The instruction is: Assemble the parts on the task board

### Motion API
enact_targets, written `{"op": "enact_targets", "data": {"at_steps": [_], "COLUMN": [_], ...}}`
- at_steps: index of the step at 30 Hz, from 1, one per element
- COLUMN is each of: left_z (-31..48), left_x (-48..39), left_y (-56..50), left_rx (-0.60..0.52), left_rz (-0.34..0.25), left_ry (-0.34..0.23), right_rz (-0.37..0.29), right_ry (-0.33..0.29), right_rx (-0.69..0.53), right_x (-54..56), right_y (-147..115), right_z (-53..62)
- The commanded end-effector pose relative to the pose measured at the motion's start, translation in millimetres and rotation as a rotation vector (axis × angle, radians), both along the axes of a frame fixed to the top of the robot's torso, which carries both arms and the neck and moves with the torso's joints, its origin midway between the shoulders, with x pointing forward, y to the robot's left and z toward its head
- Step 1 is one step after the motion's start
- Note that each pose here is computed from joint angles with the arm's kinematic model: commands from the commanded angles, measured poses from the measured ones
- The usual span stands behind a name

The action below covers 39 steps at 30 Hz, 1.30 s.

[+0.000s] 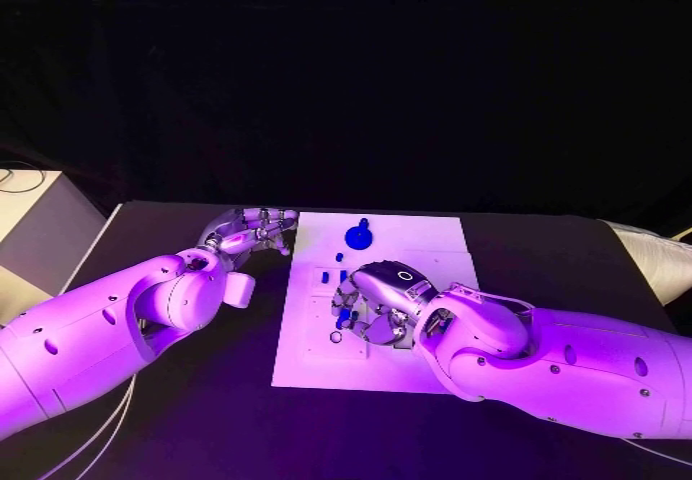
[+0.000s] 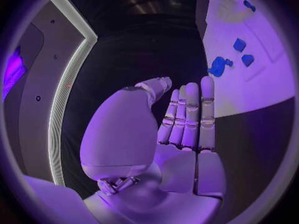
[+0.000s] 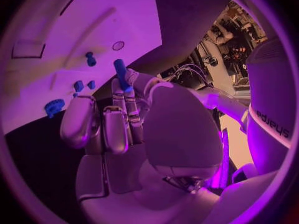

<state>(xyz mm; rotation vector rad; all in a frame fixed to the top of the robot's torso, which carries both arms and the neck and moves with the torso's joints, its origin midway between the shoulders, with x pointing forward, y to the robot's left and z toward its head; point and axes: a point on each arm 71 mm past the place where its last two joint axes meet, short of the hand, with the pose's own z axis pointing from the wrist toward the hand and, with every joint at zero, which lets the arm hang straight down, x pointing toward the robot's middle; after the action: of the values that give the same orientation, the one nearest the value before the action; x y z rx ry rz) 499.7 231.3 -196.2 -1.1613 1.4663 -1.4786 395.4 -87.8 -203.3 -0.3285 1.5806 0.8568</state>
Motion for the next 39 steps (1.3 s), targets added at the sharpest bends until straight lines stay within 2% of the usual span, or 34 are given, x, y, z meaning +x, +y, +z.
{"op": "enact_targets", "data": {"at_steps": [1,16,26,39], "left_z": [0.5,-2.6,-2.8,-2.9], "left_x": [-0.2,-0.2,-0.4,-0.5], "left_y": [-3.5,-1.7,0.3,2.3], "left_rx": [-0.008,-0.006,-0.003,0.000], "left_rz": [-0.019,-0.015,-0.012,-0.009], "left_ry": [-0.005,0.002,0.004,0.006], "right_rz": [0.020,0.012,0.024,0.024], "right_ry": [-0.019,-0.057,-0.042,-0.052], "right_rx": [-0.011,-0.039,-0.055,-0.087], "right_x": [-0.6,-2.3,-5.8,-3.3], "right_y": [2,10,15,14], "right_z": [-3.7,-15.1,-22.2,-27.1]}}
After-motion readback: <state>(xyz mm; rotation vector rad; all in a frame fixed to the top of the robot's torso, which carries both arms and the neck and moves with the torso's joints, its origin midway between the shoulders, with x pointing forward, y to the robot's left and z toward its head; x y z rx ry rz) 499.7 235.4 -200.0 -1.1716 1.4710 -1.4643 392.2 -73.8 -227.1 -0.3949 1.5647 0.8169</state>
